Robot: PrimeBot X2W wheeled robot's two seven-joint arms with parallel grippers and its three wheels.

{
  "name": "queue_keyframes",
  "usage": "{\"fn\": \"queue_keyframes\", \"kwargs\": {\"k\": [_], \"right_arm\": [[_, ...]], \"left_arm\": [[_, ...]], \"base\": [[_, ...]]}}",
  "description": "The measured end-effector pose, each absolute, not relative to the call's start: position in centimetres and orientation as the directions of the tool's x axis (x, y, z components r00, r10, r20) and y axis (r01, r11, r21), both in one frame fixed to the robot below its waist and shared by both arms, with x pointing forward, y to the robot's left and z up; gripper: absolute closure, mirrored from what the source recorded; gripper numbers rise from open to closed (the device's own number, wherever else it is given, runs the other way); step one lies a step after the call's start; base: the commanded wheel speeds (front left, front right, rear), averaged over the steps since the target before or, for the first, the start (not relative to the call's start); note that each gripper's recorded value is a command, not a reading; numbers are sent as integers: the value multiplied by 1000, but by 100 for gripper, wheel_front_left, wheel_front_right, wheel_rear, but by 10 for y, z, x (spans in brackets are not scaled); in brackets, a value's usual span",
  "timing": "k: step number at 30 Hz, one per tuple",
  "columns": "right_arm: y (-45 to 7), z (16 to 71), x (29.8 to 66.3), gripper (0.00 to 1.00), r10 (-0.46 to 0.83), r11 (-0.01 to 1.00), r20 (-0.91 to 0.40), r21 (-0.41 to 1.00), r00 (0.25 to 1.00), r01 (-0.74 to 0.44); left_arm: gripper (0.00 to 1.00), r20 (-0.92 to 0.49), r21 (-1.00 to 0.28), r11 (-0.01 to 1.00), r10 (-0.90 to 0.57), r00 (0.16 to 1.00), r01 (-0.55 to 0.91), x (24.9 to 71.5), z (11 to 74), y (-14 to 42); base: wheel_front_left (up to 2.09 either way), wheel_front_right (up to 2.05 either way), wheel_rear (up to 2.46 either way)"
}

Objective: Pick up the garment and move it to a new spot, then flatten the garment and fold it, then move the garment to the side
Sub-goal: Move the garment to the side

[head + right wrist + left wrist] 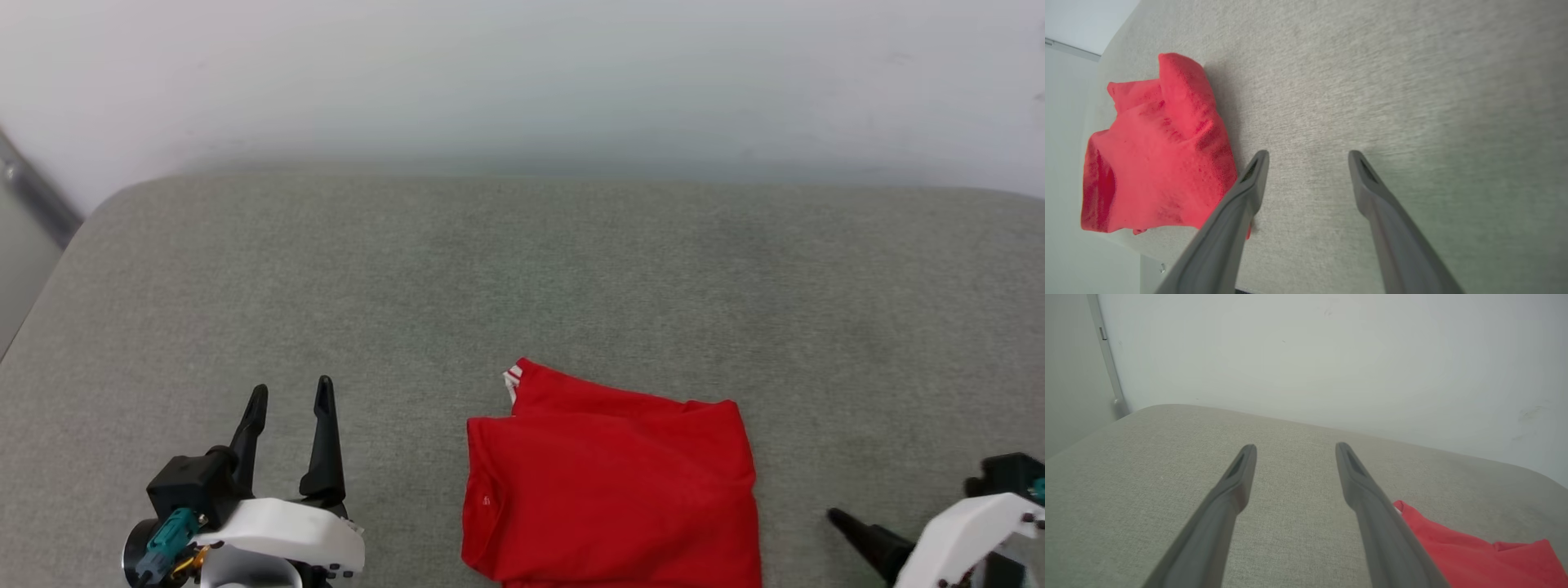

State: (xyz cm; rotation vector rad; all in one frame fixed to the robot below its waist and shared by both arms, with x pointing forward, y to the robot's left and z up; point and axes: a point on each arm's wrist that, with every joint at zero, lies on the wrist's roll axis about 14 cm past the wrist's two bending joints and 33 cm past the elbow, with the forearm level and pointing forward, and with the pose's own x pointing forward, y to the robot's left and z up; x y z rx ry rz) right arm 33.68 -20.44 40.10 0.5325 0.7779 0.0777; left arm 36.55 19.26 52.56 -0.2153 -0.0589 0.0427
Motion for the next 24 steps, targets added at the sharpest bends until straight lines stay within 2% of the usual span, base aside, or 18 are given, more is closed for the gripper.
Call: {"fn": "queue_keyframes", "kwargs": {"k": [4, 9, 14, 15, 16, 21, 24], "right_arm": [[-161, 387, 340, 0, 389, 807, -651, 582, 652, 100], [-104, 388, 349, 0, 560, 659, -572, 746, 599, 96], [-86, 388, 353, 0, 607, 611, -543, 786, 580, 96], [-84, 388, 353, 60, 614, 608, -540, 789, 576, 91], [-81, 390, 354, 100, 618, 606, -532, 792, 578, 81], [-87, 401, 361, 100, 603, 648, -518, 762, 607, 7], [-101, 408, 367, 100, 560, 714, -525, 698, 641, -52]], "left_arm": [[0, 40, -207, 977, 66, 997, -57, 368, 520, 198], [0, 20, -196, 977, 87, 996, -82, 370, 514, 208], [0, 18, -186, 978, 95, 995, -90, 371, 514, 213], [0, 17, -185, 979, 95, 995, -90, 371, 513, 213], [0, 18, -184, 979, 94, 995, -89, 371, 514, 213], [0, 29, -178, 981, 80, 996, -74, 373, 518, 210], [0, 36, -174, 983, 67, 997, -60, 375, 520, 206]], "base": [[0, 0, 0], [0, 0, 0], [0, 0, 0], [0, 0, 0], [0, 0, 0], [0, 0, 0], [0, 0, 0]]}}
